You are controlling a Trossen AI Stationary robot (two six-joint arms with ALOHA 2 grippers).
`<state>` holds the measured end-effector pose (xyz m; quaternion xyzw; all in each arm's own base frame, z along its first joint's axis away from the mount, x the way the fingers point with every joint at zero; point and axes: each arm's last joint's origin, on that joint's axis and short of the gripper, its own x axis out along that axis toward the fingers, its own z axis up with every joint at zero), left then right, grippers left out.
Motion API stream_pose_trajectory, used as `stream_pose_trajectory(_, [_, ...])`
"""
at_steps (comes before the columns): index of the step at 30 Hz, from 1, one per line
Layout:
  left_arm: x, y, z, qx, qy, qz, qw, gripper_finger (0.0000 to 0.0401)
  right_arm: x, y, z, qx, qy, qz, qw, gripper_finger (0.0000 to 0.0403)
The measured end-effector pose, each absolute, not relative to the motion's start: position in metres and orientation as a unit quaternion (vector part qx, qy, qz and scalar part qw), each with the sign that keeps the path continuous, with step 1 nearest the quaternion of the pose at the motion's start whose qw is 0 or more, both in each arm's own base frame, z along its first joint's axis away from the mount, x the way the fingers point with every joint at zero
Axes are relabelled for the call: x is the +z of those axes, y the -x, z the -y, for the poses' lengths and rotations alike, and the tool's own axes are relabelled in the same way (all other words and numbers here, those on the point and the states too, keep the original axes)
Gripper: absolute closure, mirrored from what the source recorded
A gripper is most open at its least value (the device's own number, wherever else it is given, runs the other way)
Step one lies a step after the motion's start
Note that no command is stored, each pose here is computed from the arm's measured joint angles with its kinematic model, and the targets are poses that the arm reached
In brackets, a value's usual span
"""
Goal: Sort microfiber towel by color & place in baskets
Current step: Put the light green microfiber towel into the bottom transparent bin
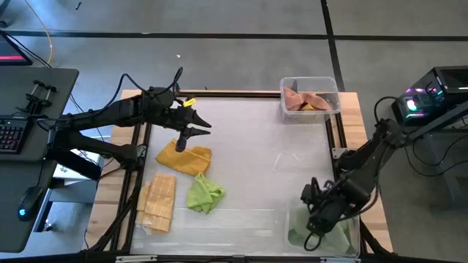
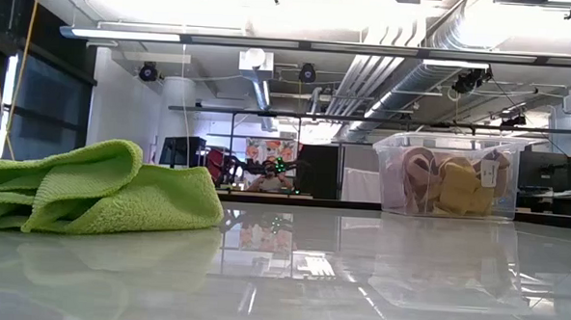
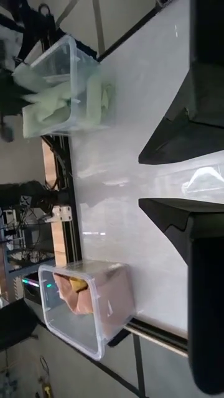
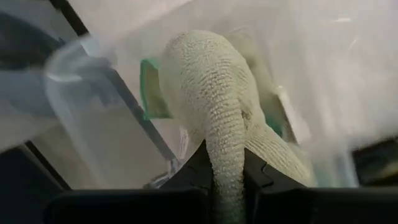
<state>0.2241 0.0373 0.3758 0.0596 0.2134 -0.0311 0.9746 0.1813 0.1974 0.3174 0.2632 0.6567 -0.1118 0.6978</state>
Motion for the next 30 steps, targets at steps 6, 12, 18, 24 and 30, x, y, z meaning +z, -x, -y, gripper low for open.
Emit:
stream_pose_trajectory(6, [0.376, -0.224, -0.038, -0.025, -0.061, -0.214, 0.975, 0.0317, 0.263, -0.183, -0.205, -0.067, -0.261, -0.676, 0.686, 0.0369])
stream_pose_trajectory(12, [0.376, -0.224, -0.038, -0.025, -0.061, -0.214, 0.975, 0.0317, 0.236, -0.183, -0.203, -0.052, -0.281, -0.698, 0.657, 0.0288])
stream_pose_trajectory(18, [0.376, -0.224, -0.038, -0.023, -0.056, -0.212, 0.975, 0.0317, 0.265, -0.193, -0.193, -0.048, -0.358, -0.688, 0.63, 0.0249])
stream_pose_trajectory(24, [0.379, -0.226, -0.038, -0.019, -0.052, -0.197, 0.979, 0.0317, 0.319, -0.188, -0.194, -0.043, -0.428, -0.637, 0.64, 0.0275])
stream_pose_trajectory(30, [0.381, -0.226, -0.038, -0.016, -0.042, -0.186, 0.982, 0.0317, 0.315, -0.166, -0.212, -0.074, -0.433, -0.66, 0.609, 0.033])
